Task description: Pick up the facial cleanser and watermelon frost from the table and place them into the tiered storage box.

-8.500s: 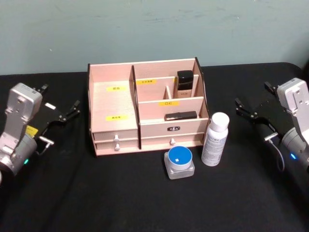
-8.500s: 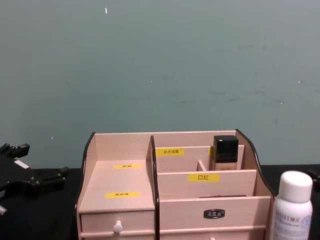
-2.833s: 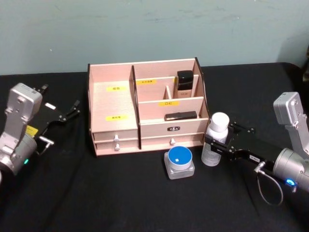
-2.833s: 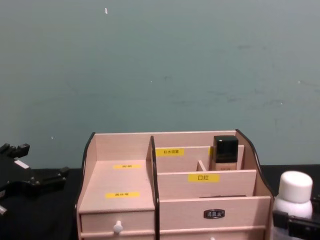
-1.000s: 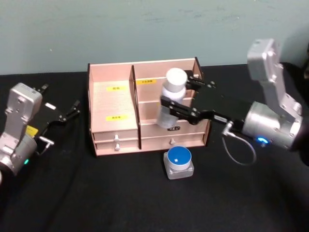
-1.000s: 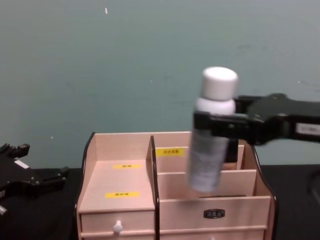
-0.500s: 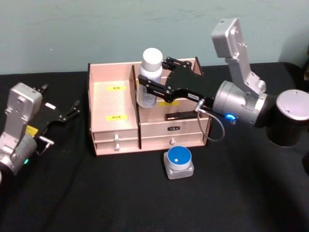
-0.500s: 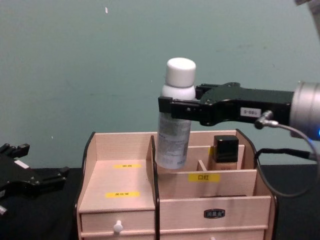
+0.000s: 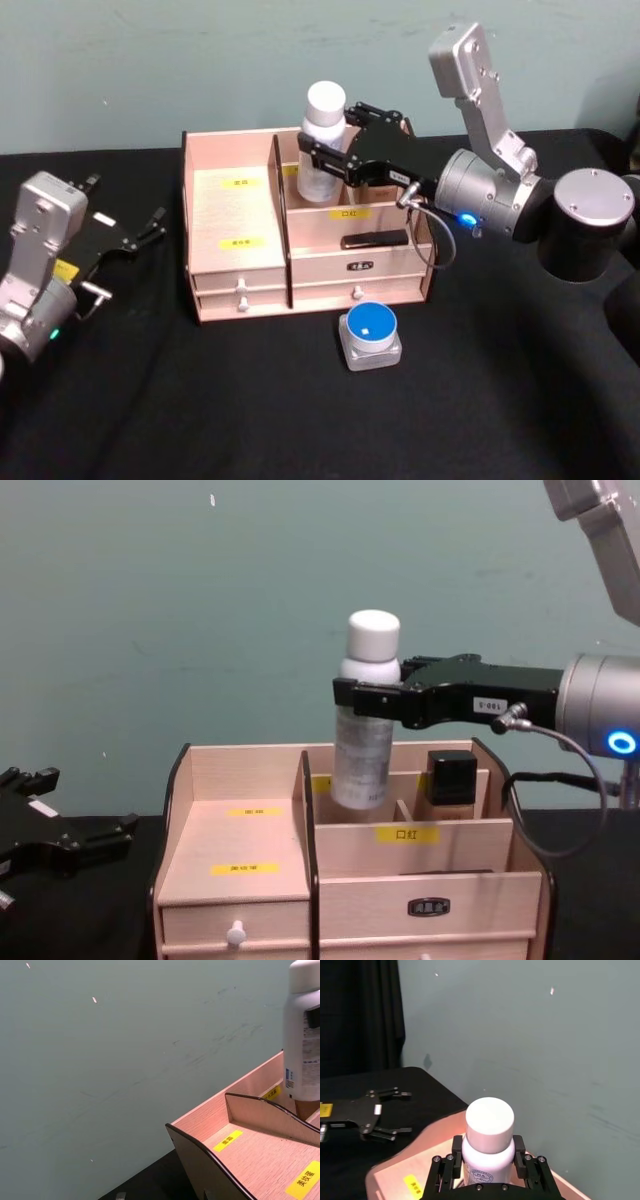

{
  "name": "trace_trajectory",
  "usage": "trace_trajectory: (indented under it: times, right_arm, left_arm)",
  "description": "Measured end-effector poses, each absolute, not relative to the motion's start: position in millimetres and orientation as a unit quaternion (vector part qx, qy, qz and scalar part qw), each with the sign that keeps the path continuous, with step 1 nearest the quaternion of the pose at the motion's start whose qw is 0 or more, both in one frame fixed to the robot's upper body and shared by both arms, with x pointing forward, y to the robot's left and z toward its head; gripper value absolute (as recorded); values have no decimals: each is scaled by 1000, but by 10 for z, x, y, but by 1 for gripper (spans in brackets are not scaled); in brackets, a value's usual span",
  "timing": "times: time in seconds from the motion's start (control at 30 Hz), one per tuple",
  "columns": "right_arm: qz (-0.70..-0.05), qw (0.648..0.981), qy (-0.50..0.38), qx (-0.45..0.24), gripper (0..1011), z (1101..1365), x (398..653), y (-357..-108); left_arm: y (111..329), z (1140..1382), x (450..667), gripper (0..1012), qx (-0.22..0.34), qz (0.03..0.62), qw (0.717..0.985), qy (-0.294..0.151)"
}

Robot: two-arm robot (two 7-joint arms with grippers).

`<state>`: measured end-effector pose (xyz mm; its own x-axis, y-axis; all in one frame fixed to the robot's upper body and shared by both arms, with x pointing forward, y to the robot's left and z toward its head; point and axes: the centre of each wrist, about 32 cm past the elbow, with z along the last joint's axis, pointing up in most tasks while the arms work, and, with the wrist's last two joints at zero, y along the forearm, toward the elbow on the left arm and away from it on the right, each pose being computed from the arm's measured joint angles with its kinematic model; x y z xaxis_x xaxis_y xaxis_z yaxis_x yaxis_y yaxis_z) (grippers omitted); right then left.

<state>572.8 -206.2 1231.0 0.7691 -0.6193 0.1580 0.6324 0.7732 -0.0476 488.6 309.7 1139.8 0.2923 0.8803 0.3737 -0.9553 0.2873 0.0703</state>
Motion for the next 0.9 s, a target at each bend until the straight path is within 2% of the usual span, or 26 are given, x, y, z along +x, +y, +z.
trace_trajectory:
  times: [0.9]
  right_arm:
    - [-341,937,-37,-68,601,12153,5911,-2070]
  left_arm:
    - [3097,11398,4886,1010,141,580,791,-132]
